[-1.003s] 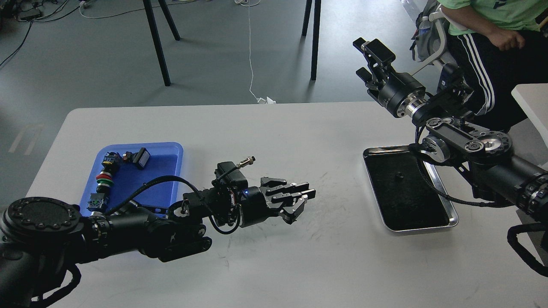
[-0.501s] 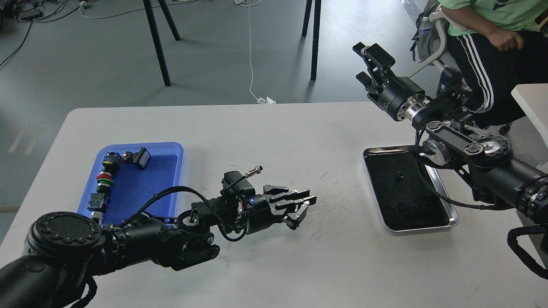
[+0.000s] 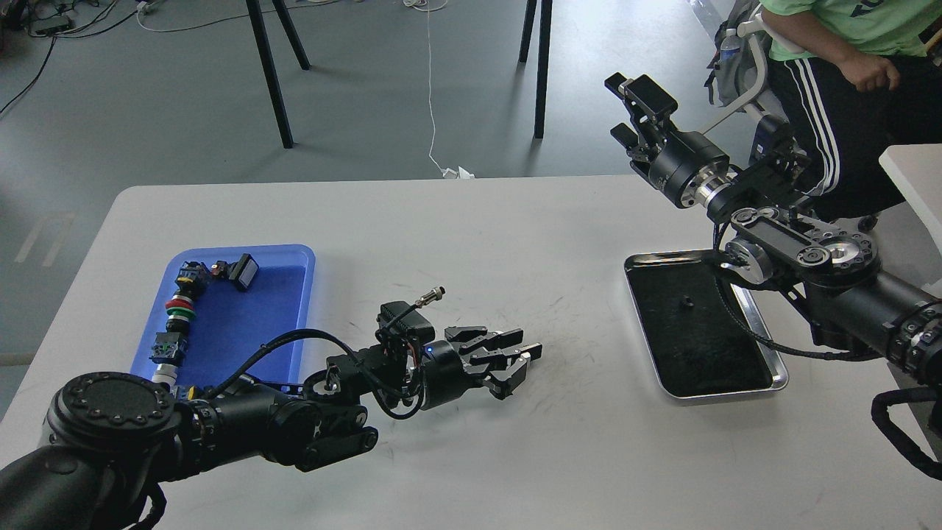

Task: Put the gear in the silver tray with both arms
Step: 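Carry the black gear with the left gripper toward the table center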

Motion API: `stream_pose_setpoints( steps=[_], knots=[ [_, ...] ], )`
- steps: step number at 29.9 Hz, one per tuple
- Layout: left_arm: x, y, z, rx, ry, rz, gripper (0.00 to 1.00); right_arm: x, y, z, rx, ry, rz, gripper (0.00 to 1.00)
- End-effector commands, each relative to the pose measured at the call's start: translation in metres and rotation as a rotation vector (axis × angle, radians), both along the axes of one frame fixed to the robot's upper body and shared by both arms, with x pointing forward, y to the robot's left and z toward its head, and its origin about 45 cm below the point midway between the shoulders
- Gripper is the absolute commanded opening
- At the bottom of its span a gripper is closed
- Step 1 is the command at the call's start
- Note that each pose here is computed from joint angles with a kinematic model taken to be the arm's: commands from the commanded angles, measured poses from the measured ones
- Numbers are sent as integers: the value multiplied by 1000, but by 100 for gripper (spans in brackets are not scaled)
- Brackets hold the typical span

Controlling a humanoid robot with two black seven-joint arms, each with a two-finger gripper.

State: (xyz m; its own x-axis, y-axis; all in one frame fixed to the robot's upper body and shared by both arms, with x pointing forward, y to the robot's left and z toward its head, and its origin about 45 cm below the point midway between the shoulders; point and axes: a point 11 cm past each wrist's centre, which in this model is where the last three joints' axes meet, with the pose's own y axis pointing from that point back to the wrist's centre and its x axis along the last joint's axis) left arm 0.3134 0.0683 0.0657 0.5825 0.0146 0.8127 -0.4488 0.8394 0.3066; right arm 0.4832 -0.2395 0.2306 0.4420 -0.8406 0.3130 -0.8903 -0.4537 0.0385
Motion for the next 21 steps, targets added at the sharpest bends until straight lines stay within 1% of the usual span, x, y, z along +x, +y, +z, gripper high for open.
stream_pose_setpoints(
  steps=[1, 4, 7, 10, 12, 15, 21],
  knots=[
    [1, -4, 4, -17, 12, 4, 54, 0, 0, 0, 0, 0, 0, 94],
    [7, -9, 15, -67, 21, 30, 55, 0, 0, 1, 1, -2, 2, 94],
    [30, 16, 27, -101, 15, 132, 56, 1, 0, 2, 1, -2, 4, 94],
    [49, 43, 45, -116, 0, 190, 57, 0, 0, 2, 1, 0, 7, 94],
    [67, 68, 58, -134, 0, 265, 61, 1, 1, 2, 3, 0, 8, 94],
    [87, 106, 73, -166, 2, 380, 62, 1, 2, 4, 4, -3, 11, 94],
    [89, 111, 76, -172, 1, 395, 62, 1, 2, 4, 5, -3, 13, 94]
  ],
)
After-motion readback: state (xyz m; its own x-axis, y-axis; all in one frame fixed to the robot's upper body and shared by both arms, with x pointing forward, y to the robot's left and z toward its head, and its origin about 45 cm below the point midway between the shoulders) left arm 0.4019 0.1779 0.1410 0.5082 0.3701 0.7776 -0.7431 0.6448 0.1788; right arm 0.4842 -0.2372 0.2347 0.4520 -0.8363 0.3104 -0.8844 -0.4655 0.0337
